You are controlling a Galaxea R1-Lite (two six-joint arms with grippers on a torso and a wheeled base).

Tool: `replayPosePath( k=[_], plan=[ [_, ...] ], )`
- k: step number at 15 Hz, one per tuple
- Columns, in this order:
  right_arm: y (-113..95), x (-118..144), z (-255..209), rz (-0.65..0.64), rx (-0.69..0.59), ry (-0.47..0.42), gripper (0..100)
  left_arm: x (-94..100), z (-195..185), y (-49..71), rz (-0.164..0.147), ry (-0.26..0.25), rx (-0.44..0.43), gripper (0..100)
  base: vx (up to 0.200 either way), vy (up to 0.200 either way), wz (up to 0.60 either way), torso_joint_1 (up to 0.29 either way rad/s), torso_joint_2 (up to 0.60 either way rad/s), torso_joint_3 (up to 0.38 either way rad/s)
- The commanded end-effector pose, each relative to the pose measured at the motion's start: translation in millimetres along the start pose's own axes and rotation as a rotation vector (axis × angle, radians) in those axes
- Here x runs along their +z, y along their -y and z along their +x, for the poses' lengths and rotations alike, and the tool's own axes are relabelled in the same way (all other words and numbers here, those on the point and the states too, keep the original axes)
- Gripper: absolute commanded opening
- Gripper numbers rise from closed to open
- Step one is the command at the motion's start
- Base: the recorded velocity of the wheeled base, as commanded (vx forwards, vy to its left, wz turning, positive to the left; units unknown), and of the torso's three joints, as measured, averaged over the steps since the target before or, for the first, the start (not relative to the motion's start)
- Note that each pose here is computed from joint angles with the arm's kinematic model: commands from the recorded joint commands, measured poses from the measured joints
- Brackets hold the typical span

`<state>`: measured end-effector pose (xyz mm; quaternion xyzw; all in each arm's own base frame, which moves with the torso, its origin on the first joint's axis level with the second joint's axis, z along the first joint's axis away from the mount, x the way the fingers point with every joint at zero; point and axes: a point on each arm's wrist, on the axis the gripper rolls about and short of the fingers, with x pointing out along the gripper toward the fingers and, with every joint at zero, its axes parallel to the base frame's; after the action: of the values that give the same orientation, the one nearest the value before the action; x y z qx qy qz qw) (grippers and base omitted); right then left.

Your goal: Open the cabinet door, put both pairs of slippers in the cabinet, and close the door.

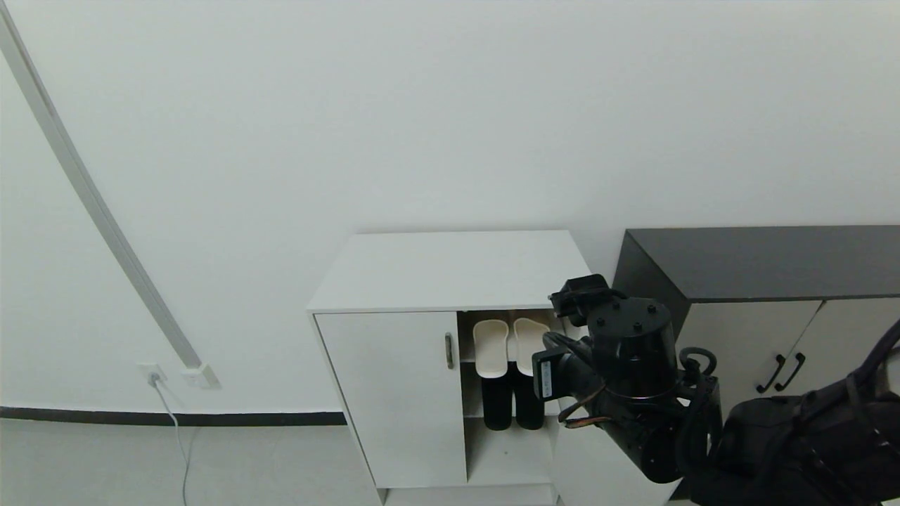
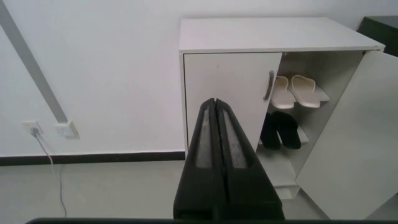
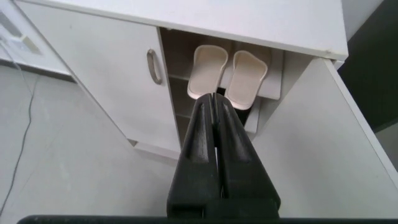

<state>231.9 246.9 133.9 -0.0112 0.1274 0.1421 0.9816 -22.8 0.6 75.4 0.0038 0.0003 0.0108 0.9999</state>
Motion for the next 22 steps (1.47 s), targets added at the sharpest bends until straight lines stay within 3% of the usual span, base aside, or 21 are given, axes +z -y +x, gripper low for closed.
replayPosePath(
  k=[1,9,14,22],
  plan=[
    [2.6,0.2,-1.7,-0.006,-0.003,-0.001,0,0.1,0.1,0.0,0.000,-0.001,0.000,0,0.000,0.000,0.00,0.000,0.00,0.000],
    [2.4,-2.9,-1.4,-0.012,-0.003,-0.010,0,0.1,0.1,0.0,0.000,-0.001,0.001,0,0.000,0.000,0.00,0.000,0.00,0.000],
    [2.6,-3.9,-1.6,-0.015,0.001,-0.014,0,0.0,0.0,0.0,0.000,0.000,0.000,0,0.000,0.000,-0.60,0.002,0.00,0.004],
    [3.2,-5.8,-1.3,-0.023,0.002,-0.016,0,0.0,0.0,0.0,0.000,0.000,0.000,0,0.000,0.000,0.00,0.000,0.00,0.000]
  ],
)
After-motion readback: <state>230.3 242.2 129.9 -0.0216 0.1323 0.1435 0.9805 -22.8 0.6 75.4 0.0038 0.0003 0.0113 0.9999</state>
